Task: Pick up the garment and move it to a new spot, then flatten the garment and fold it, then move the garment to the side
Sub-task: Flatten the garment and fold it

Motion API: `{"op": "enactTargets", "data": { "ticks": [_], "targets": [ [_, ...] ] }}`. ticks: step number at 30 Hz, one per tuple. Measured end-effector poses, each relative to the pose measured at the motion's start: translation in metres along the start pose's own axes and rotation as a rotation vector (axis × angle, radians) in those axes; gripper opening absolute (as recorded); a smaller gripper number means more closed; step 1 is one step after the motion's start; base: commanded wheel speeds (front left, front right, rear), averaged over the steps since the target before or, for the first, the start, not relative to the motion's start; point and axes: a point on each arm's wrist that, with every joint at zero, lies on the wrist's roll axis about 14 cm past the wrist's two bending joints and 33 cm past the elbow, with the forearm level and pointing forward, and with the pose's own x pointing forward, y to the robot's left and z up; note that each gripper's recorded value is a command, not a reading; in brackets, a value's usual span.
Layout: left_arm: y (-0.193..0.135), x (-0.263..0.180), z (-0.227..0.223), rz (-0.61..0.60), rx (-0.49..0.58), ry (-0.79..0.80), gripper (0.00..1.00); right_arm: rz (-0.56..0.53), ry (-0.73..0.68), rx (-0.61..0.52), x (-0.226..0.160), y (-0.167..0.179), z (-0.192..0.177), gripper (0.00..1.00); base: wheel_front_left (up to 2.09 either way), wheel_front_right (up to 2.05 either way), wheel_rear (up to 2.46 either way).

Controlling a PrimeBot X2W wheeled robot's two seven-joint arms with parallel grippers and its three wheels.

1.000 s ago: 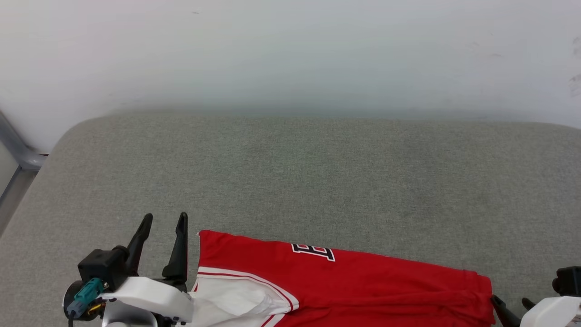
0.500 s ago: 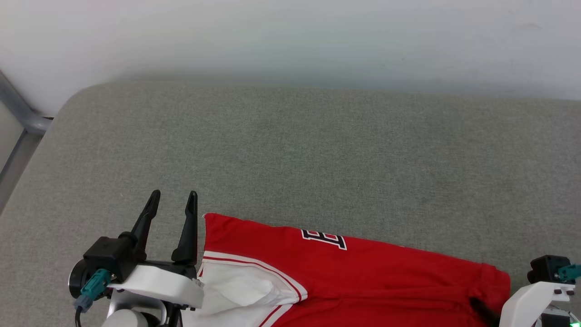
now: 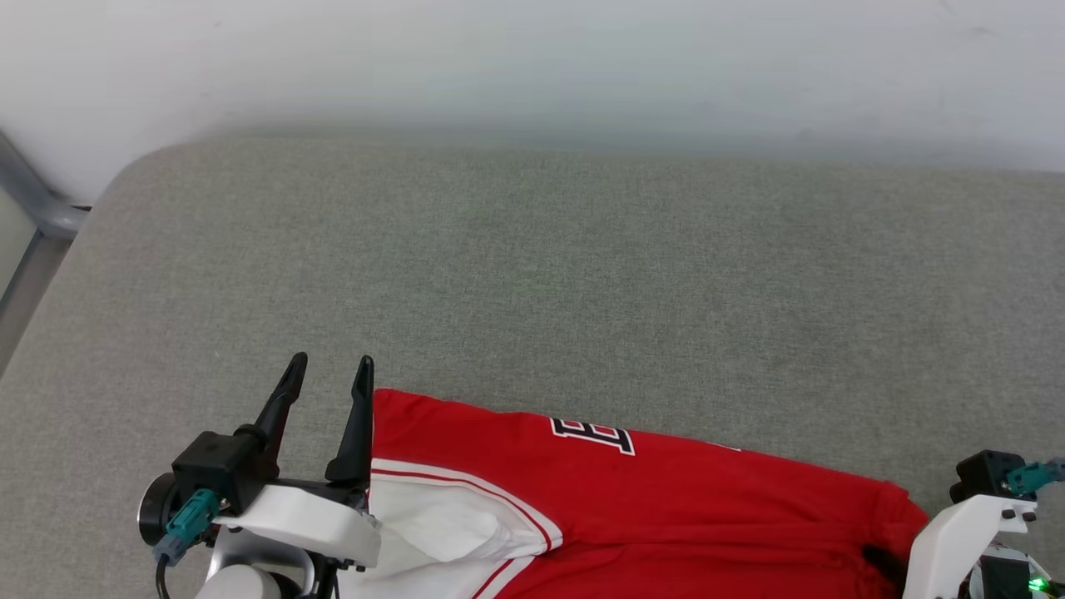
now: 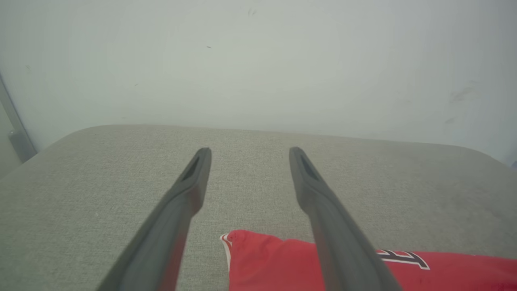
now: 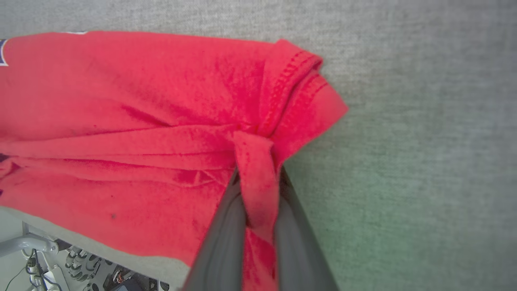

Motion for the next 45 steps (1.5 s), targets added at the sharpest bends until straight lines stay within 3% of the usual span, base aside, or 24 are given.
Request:
{"op": "enactTargets", "data": {
  "ticks": [6,17,22,24,28,31,35,45],
  "targets": [
    [-0.006,-0.006,0.007,-0.02,0.012,-0.013,1.0,-0.002,-0.116,-0.023,-0.021,-0.002,0.025,0.0,0.0,0.0,0.0],
    [-0.02,-0.009,0.009,-0.053,0.006,-0.016,1.0,-0.212,-0.224,0.13,-0.076,-0.092,0.034,0.0,0.0,0.0,0.0],
    [-0.024,-0.009,0.009,-0.064,0.005,-0.015,1.0,-0.206,-0.246,0.183,-0.085,-0.095,0.035,0.0,0.0,0.0,0.0],
    [-0.025,-0.01,0.008,-0.068,0.005,-0.015,1.0,-0.143,-0.236,0.227,-0.08,-0.081,0.033,0.0,0.0,0.0,0.0],
    [-0.026,-0.012,0.008,-0.07,0.002,-0.014,1.0,0.081,-0.235,0.313,-0.072,-0.028,0.043,0.0,0.0,0.0,0.0],
    [-0.025,-0.015,0.007,-0.068,0.009,-0.01,1.0,0.315,-0.222,0.406,-0.071,0.021,0.05,0.0,0.0,0.0,0.0],
    [-0.022,-0.018,0.007,-0.056,0.01,-0.009,1.0,0.504,-0.195,0.448,-0.077,0.054,0.06,0.0,0.0,0.0,0.0],
    [-0.012,-0.019,0.007,-0.026,0.006,-0.005,1.0,0.858,-0.032,0.498,-0.057,0.153,0.056,0.0,0.0,0.0,0.0]
  ]
}}
